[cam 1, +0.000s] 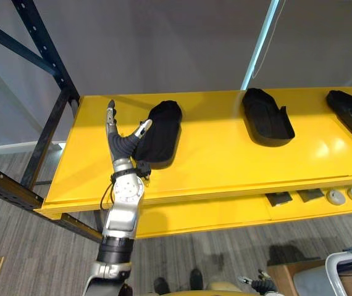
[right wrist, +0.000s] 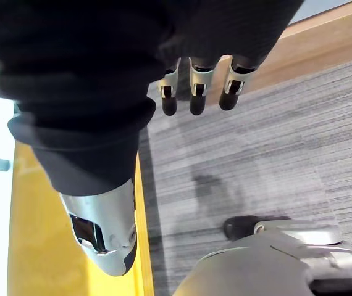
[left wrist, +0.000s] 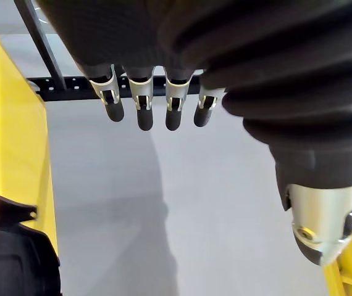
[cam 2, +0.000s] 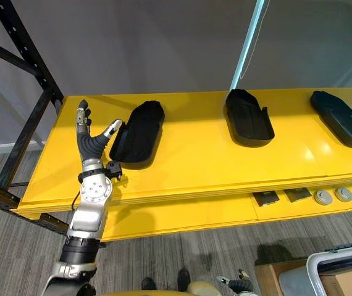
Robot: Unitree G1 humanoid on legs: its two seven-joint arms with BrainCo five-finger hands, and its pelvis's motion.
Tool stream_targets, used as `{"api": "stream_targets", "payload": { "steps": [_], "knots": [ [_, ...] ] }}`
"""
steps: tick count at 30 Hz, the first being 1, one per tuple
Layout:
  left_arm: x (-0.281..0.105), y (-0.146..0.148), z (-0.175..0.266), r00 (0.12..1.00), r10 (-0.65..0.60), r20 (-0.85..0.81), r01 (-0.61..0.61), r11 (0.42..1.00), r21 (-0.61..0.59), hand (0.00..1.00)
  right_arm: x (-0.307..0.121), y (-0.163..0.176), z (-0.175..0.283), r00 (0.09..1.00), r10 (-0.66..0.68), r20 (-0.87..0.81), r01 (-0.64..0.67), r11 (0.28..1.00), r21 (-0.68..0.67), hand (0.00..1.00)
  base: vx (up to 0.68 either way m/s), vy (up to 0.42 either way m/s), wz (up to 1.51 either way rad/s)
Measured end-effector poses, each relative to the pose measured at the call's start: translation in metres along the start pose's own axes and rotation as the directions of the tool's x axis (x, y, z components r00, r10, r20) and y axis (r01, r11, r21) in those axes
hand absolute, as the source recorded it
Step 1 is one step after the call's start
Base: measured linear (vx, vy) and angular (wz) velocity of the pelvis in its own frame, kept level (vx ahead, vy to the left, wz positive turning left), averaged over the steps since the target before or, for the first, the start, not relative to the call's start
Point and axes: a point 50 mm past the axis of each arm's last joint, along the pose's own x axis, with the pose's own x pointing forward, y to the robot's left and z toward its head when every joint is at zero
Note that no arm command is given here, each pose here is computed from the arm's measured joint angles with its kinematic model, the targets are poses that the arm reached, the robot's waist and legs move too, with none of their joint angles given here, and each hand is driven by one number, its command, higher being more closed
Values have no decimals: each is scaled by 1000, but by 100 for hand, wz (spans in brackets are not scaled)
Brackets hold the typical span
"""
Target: Walk over and take plastic housings, then place them on the shelf
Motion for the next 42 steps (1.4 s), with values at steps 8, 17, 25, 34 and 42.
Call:
{"api": "stream_targets", "payload": {
  "steps": [8,17,25,34,42],
  "knots": [
    [-43,-9,-16,989,-145,-33,149,979,142,100,-2,-2,-3,1000,-13,10,13,1000,3,0,1,4,-1],
    [-55,-7,-43,966,-236,-102,256,913,317,100,-2,-2,-3,1000,-20,11,21,1000,-7,0,-8,-5,-3],
    [-63,-10,-63,939,-299,-173,344,847,405,100,-2,-1,-2,1000,-12,14,12,999,-30,0,7,-6,-2],
    [-50,-17,-66,931,-330,-156,365,820,440,100,1,2,5,1000,-1,26,3,999,-53,0,6,-5,-1],
    [-35,-25,-66,928,-342,-148,371,807,460,100,3,5,16,998,8,54,-5,999,-53,0,-30,-18,-11]
  ]
}}
